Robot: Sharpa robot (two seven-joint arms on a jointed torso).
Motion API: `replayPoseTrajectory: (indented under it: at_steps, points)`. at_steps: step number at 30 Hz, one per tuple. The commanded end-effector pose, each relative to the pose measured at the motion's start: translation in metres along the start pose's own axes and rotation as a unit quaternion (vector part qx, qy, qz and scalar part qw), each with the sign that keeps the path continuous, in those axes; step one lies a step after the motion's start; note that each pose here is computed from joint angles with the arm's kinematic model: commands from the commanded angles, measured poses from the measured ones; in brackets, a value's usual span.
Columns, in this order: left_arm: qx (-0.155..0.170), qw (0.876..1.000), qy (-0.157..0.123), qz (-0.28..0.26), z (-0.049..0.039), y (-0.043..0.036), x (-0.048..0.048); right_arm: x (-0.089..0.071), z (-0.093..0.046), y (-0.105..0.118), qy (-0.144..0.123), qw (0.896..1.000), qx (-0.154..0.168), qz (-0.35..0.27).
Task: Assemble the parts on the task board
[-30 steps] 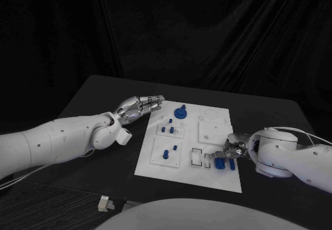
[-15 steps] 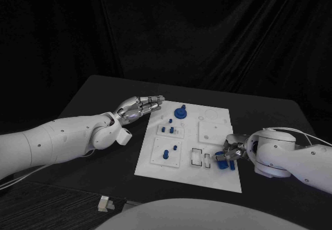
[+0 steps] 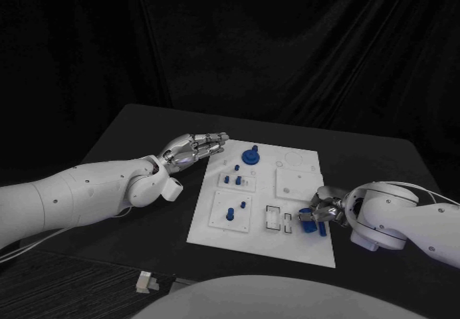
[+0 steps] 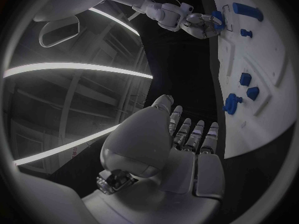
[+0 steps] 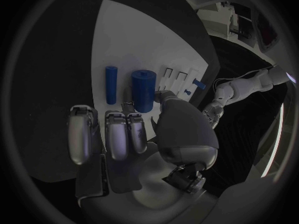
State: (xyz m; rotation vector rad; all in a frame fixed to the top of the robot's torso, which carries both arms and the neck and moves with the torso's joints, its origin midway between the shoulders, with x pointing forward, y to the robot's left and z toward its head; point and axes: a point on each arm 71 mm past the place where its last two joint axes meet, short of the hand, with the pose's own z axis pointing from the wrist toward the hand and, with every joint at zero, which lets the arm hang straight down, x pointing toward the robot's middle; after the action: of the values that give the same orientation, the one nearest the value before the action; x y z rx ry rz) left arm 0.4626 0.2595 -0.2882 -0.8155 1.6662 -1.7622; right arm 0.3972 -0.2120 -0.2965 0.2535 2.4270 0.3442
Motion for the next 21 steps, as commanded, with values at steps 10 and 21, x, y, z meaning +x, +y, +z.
replayPoseTrajectory:
  at_steps: [10,21]
  points:
    - [0.039,0.999,0.002,-0.007,0.0003,-0.0047,0.0013,-0.001,-0.009,0.015,0.016,0.988,-0.018,0.152]
    - [0.038,0.999,0.003,-0.008,0.0006,-0.0045,0.0016,0.005,-0.001,0.033,0.043,0.988,-0.024,0.15]
